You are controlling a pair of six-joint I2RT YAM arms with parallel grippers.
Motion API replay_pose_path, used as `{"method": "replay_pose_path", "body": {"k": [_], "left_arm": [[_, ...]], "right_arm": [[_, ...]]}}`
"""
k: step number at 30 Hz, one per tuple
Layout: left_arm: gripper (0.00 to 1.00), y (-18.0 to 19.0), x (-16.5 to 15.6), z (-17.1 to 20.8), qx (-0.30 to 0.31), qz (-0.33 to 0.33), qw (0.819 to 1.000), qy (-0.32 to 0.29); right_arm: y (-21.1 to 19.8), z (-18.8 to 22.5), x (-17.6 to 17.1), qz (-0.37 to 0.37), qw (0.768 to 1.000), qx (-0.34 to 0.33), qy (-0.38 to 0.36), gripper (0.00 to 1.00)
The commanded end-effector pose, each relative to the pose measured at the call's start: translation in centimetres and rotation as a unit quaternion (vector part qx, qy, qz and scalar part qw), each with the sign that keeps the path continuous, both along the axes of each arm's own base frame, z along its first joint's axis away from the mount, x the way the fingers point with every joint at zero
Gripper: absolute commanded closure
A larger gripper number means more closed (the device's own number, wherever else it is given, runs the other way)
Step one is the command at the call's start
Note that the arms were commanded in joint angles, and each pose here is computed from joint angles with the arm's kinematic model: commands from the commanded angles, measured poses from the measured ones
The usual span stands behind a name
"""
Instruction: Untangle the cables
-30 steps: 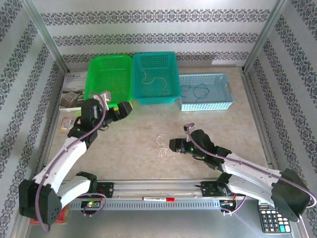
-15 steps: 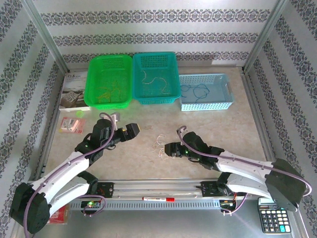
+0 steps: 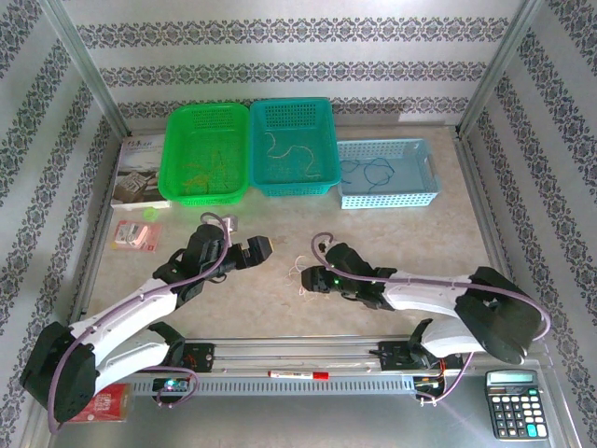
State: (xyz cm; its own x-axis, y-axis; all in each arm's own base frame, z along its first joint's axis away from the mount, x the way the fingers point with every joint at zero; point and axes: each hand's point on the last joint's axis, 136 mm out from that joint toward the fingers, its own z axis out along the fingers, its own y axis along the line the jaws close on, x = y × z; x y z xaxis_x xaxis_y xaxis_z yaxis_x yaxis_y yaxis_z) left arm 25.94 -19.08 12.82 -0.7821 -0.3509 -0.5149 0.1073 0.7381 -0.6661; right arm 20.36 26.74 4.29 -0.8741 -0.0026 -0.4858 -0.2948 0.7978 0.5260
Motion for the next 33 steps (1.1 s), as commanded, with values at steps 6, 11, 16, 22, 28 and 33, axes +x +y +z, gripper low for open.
{"method": "replay_pose_path", "body": {"k": [6, 11, 16, 22, 28, 33], "left_arm": [[0.00, -1.0, 0.7, 2.4, -0.017, -0.006, 0.999, -0.029], [0.00, -1.6, 0.9, 2.8, -0.028, -0.016, 0.999, -0.035], [0.00, -2.6, 0.9, 3.3, -0.048, -0.032, 0.998, -0.035], [0.03, -3.7, 0.9, 4.8, -0.076, -0.046, 0.995, -0.047], [0.12, -4.9, 0.9, 5.7, -0.098, -0.059, 0.992, -0.054], [0.24, -6.6, 0.6, 5.5, -0.101, -0.080, 0.990, -0.053]], "right_arm": [[1.5, 3.9, 1.2, 0.019, 0.998, 0.038, -0.041, 0.98], [0.2, 7.7, 2.1, -0.001, 0.995, 0.069, -0.074, 1.00], [-1.1, 10.3, 2.5, -0.017, 0.991, 0.096, -0.096, 1.00], [-1.8, 11.5, 2.7, -0.026, 0.988, 0.108, -0.105, 1.00], [-1.6, 11.7, 2.8, -0.025, 0.988, 0.113, -0.105, 1.00], [-1.6, 11.8, 2.8, -0.025, 0.988, 0.113, -0.106, 1.00]]}}
